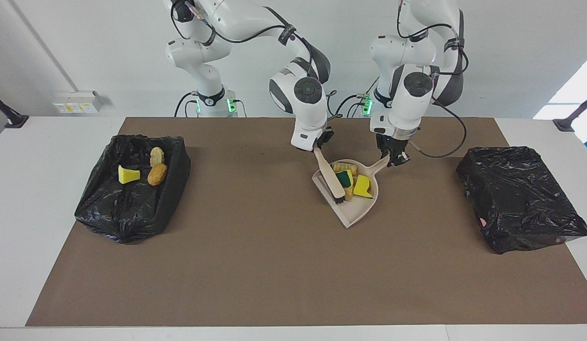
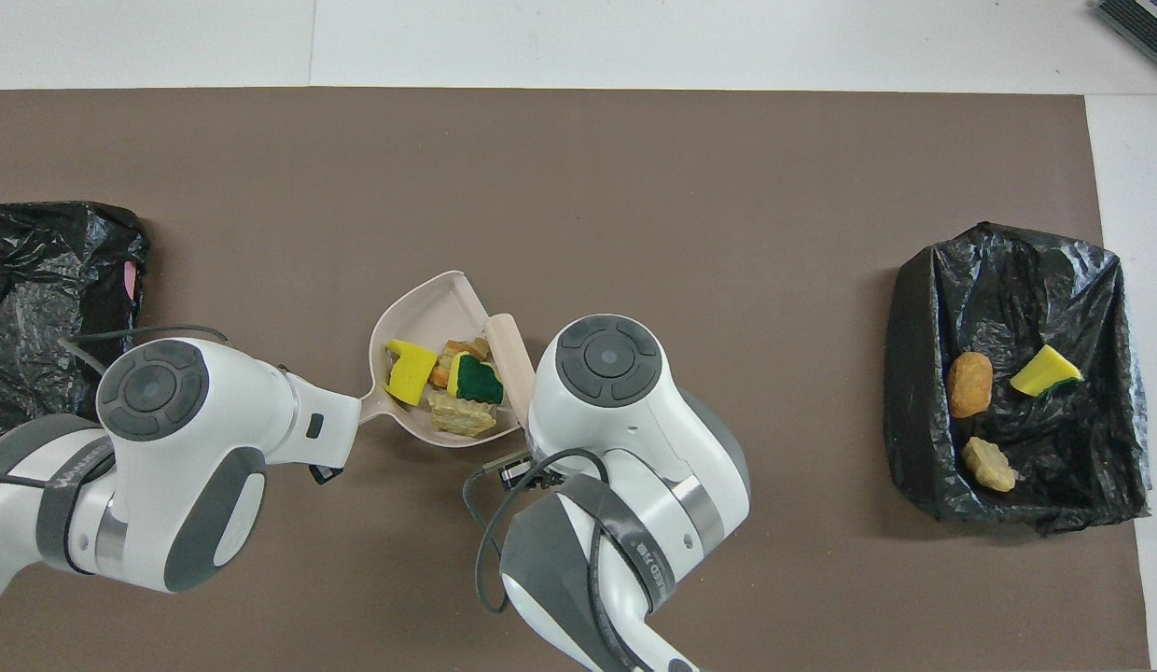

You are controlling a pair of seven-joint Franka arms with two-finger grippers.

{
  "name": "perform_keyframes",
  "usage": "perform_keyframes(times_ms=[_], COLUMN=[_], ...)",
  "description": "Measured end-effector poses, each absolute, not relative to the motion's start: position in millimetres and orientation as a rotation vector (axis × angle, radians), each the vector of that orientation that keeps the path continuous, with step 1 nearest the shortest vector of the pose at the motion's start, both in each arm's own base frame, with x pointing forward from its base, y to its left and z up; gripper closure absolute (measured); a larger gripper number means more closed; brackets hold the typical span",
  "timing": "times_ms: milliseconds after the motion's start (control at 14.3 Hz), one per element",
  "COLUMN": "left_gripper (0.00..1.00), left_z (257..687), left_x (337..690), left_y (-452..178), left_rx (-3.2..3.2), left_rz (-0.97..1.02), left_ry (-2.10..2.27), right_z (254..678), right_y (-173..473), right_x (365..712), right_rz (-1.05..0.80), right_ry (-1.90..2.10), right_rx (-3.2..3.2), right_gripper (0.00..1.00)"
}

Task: Sweep and dump trash in bin
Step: 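Sweep the remaining bread and sponge into the dustpan with the brush, then carry the loaded dustpan over the bag nearest the left gripper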

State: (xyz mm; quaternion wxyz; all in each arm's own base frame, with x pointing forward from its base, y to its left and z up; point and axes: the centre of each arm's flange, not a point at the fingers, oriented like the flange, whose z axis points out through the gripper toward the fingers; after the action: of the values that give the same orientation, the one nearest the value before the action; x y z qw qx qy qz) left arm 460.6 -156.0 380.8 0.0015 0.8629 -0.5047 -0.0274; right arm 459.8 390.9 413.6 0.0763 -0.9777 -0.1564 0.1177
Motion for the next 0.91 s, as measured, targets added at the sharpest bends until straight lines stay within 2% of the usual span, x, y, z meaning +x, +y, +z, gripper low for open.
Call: perform_keyframes(times_ms=[350, 490, 700, 910], left_gripper=[0.68, 0.68, 0.68, 0.68], left_z=[382, 388, 411, 436], left_x=[466, 471, 485, 499], left_y=[-145, -133, -114, -90], left_rx=[2.725, 2.746, 2.785, 2.822], left_rz=[-0.055, -0.031, 0.045, 0.09], left_ry=[-1.468, -1.427, -1.372, -1.306], right_z=[465, 476, 474, 451], right_y=[382, 378, 390, 425], right_x=[431, 420, 398, 358], right_rz=[0.386, 0.418, 0.418, 0.366], right_ry=[-0.515, -0.407, -0.189, -0.102], right_rx=[-2.964, -3.008, -3.062, -3.075], right_gripper=[0.74, 0.74, 0.74, 0.74])
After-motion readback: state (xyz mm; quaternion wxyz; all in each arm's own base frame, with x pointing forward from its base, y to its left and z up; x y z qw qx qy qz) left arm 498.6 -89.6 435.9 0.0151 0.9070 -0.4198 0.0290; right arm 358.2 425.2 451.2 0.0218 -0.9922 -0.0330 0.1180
